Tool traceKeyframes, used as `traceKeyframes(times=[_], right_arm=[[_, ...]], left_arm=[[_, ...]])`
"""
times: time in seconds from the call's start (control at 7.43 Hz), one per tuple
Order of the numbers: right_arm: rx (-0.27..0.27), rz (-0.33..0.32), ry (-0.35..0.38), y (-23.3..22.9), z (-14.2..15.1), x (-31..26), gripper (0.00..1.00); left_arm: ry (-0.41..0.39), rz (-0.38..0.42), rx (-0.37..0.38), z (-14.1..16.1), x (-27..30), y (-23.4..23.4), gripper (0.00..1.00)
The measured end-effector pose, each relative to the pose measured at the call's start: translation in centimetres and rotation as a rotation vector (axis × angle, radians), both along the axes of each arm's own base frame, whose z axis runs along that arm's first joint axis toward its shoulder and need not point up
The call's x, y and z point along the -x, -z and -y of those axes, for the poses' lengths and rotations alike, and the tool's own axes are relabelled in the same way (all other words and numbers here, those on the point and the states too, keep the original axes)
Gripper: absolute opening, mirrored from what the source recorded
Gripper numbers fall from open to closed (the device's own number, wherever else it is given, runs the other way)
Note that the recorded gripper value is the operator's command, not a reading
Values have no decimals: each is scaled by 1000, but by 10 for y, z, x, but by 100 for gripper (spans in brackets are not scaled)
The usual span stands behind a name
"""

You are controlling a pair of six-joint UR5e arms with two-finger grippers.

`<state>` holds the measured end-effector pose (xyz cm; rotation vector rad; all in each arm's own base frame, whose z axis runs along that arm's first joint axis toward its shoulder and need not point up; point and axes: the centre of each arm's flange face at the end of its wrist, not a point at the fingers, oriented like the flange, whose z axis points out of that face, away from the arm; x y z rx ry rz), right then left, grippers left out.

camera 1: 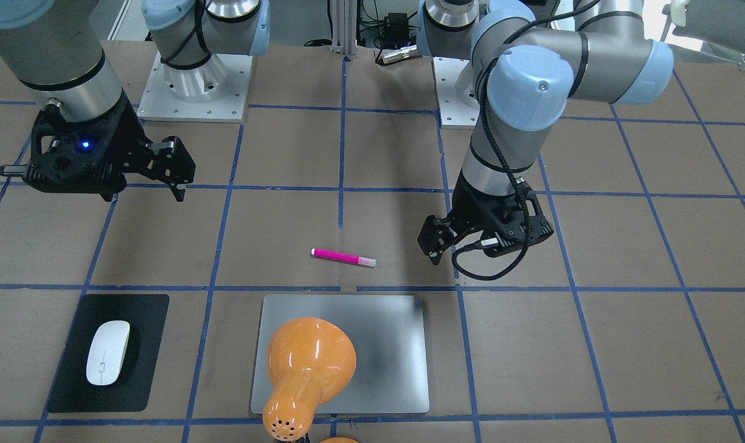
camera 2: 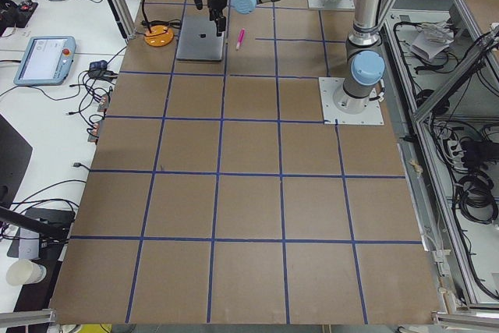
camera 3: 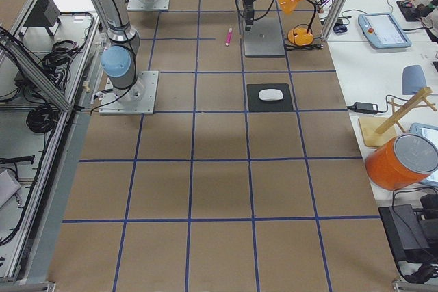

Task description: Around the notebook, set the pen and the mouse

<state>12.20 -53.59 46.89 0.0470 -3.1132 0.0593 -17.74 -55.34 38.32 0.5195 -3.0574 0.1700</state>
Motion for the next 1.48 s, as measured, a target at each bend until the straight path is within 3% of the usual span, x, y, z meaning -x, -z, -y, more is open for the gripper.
traceKeyframes(times=[0.4, 0.81, 1.08, 1.48], right_arm=[[1, 0, 1, 0, 0, 0, 100], [0, 0, 1, 1, 1, 0, 100], [0, 0, 0, 1, 1, 0, 100], [0, 0, 1, 1, 1, 0, 100]], left_arm=[[110, 13, -55, -37, -37, -53, 100], [173, 35, -164, -69, -56, -61, 100], [274, 33, -174, -69, -75, -62, 100], [319, 28, -174, -66, -92, -59, 100]])
